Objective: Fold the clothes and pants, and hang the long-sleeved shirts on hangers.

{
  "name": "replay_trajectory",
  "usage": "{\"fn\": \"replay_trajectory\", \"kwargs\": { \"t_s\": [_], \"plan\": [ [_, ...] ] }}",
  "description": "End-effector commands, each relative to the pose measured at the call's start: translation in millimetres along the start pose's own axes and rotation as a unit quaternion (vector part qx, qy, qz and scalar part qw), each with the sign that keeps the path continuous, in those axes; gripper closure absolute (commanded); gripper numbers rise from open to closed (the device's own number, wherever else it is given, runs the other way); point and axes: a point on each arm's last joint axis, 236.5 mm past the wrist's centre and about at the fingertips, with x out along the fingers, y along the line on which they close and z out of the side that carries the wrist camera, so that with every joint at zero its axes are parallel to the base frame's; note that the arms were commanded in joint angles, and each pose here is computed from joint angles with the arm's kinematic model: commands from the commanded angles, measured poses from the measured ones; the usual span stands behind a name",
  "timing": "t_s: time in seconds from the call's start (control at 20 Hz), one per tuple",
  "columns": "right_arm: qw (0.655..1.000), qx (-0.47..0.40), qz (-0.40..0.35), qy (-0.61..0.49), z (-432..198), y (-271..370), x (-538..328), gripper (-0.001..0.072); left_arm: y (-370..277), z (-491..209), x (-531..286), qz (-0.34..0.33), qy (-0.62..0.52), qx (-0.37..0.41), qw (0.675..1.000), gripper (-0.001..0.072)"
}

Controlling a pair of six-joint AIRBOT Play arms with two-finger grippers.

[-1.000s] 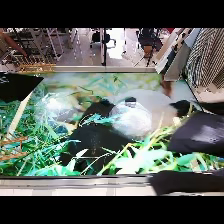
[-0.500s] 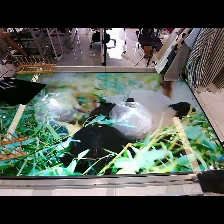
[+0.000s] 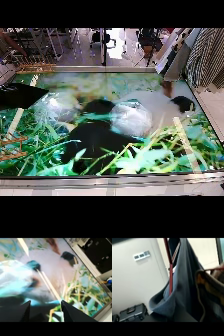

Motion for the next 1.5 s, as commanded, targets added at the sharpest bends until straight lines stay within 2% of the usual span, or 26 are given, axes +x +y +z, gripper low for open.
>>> {"fn": "replay_trajectory", "kwargs": {
  "t_s": [0.0,0.2,0.25,0.3,0.35,0.4,0.45,0.65,0.75,0.8,0.85,0.9,0.95,1.05,1.1,1.2,1.25,1.3,1.35,1.45],
  "plan": [
    [0.999,0.04,-0.006,0.001,-9.0,-13.2,11.9,0.0691,-4.0,-9.9,-0.1,-0.008,0.021,-0.007,1.0,0.0306],
    [0.998,0.048,0.028,-0.013,1.9,2.3,7.6,0.0689,-7.8,-20.0,-0.8,-0.017,0.043,-0.007,0.999,0.0306],
    [0.998,0.048,0.041,-0.02,8.0,8.4,4.4,0.0605,-9.8,-25.1,-1.4,-0.021,0.053,-0.007,0.998,0.0305],
    [0.997,0.058,0.046,-0.021,12.3,10.7,-0.2,0.0445,-11.1,-28.0,-1.8,-0.023,0.06,-0.007,0.998,0.0306],
    [0.996,0.064,0.05,-0.024,17.9,12.0,-5.5,0.033,-12.0,-30.4,-2.1,-0.025,0.065,-0.007,0.998,0.0306],
    [0.995,0.075,0.054,-0.024,24.2,13.2,-13.0,0.0254,-12.7,-32.0,-2.4,-0.027,0.068,-0.007,0.997,0.0306],
    [0.995,0.082,0.057,-0.028,34.1,13.9,-23.2,0.0213,-12.6,-32.2,-2.4,-0.027,0.068,-0.006,0.997,0.0306],
    [0.982,0.148,0.112,-0.043,85.2,31.2,-86.3,0.0198,-12.2,-31.2,-2.1,-0.026,0.066,-0.005,0.997,0.0305],
    [0.968,0.161,0.189,-0.04,106.8,64.4,-132.3,0.0197,-12.1,-31.5,-2.2,-0.026,0.067,-0.004,0.997,0.0306],
    [0.953,0.164,0.252,-0.026,111.5,93.0,-161.2,0.0197,-12.0,-31.6,-2.2,-0.026,0.067,0.006,0.997,0.031],
    [0.934,0.157,0.321,0.0,108.3,125.3,-192.9,0.0197,-9.0,-32.6,-2.4,-0.021,0.069,0.025,0.997,0.0389],
    [0.904,0.124,0.408,0.042,91.8,164.0,-233.7,0.0197,0.4,-35.9,-2.7,-0.002,0.076,0.031,0.997,0.0464],
    [0.857,0.083,0.5,0.093,65.9,200.0,-280.9,0.0197,16.7,-42.1,-4.3,0.032,0.091,0.037,0.995,0.0483],
    [0.693,-0.011,0.683,0.231,-12.4,242.1,-404.6,0.0201,65.0,-57.1,-16.3,0.134,0.129,0.042,0.982,0.0482],
    [0.599,-0.053,0.736,0.313,-55.3,238.1,-463.9,0.0218,93.0,-63.8,-28.6,0.198,0.146,0.033,0.969,0.0483],
    [0.402,-0.157,0.788,0.439,-129.9,196.3,-572.7,0.0222,143.5,-66.1,-60.7,0.32,0.16,0.029,0.933,0.0483],
    [0.332,-0.195,0.796,0.466,-153.6,176.0,-611.4,0.0222,157.2,-62.2,-71.7,0.356,0.155,0.032,0.921,0.0482],
    [0.28,-0.227,0.801,0.478,-174.0,159.6,-645.5,0.0222,161.0,-61.5,-75.2,0.367,0.155,0.032,0.917,0.0482],
    [0.252,-0.251,0.804,0.476,-190.1,150.8,-670.6,0.0221,160.7,-62.4,-74.8,0.366,0.155,0.028,0.917,0.0482],
    [0.236,-0.284,0.814,0.449,-215.4,147.9,-709.4,0.0221,155.5,-61.2,-67.2,0.351,0.144,0.011,0.925,0.0482]
  ]
}}
